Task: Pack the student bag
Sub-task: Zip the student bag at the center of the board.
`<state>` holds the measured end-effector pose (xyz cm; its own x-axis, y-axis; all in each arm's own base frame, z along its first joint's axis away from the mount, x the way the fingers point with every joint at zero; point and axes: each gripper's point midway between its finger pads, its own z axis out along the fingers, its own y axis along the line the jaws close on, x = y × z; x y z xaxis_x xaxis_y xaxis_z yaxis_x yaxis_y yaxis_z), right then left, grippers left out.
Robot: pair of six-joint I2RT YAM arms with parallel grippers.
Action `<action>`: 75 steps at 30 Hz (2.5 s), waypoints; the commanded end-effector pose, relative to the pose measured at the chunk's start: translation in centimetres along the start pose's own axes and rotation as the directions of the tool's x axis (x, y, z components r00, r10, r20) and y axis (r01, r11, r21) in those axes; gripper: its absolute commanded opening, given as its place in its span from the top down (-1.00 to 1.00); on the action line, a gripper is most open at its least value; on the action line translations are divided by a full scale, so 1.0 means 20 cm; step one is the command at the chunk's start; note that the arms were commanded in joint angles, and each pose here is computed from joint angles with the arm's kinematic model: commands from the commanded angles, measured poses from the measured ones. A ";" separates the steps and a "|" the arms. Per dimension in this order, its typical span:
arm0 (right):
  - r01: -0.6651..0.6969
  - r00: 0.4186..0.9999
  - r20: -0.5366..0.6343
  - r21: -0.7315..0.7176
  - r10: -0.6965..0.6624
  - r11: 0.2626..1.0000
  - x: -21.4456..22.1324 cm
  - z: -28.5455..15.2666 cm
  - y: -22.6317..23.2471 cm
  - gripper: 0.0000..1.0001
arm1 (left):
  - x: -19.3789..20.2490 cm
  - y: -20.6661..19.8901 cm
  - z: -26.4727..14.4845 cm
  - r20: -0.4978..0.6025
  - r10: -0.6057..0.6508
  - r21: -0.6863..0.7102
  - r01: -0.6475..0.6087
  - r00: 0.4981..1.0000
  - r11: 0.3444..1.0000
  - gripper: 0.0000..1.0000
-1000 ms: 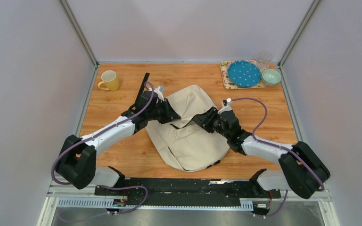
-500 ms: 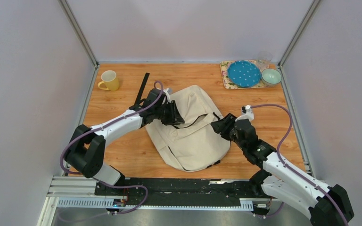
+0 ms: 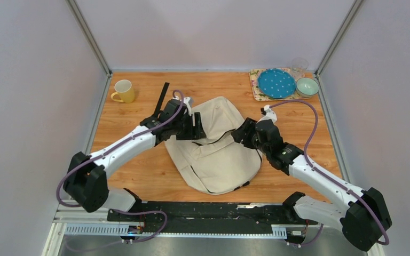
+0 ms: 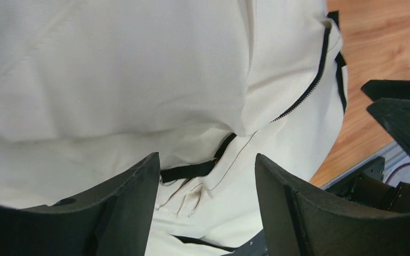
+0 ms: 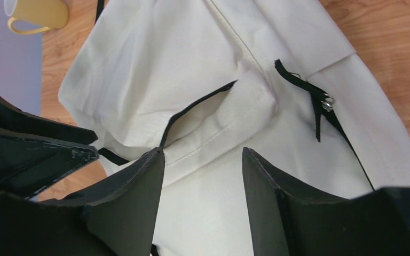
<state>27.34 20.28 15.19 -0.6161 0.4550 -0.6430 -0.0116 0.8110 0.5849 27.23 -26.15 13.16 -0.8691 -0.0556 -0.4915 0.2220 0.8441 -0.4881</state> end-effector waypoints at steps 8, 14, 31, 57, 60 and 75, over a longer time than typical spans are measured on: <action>0.086 0.994 -0.061 -0.156 -0.096 0.984 -0.01 -0.07 0.17 -0.17 | 0.05 0.26 -0.28 0.228 -0.056 -0.156 0.093 0.972 0.983 -0.54; 0.088 0.991 -0.085 -0.200 -0.107 0.976 0.00 -0.11 0.22 -0.17 | 0.27 0.38 -0.19 0.226 -0.189 -0.116 0.219 0.956 0.969 -0.56; 0.077 0.979 -0.164 -0.272 -0.125 0.959 0.11 -0.10 0.30 -0.17 | 0.22 0.30 -0.08 0.258 -0.317 0.022 0.323 0.913 0.946 -0.60; 0.152 0.947 -0.225 -0.311 -0.228 0.938 0.24 -0.09 0.41 -0.17 | 0.18 0.40 0.01 0.329 -0.337 0.015 0.352 0.882 0.936 1.00; 0.175 0.938 -0.232 -0.328 -0.259 0.928 0.26 -0.09 0.44 -0.17 | 0.16 0.39 0.00 0.330 -0.317 0.009 0.333 0.889 0.943 1.00; 0.572 0.747 -0.163 -0.338 -0.645 0.747 0.35 0.03 0.67 -0.10 | 0.05 0.30 -0.19 0.383 -0.249 0.067 0.242 0.890 0.968 1.00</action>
<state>21.84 33.96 18.58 -0.6668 -0.1249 -0.7347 -0.5685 0.7227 0.3931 24.27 -18.48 8.45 -0.7209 -0.4448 -0.5315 -0.0458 0.7957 -0.6039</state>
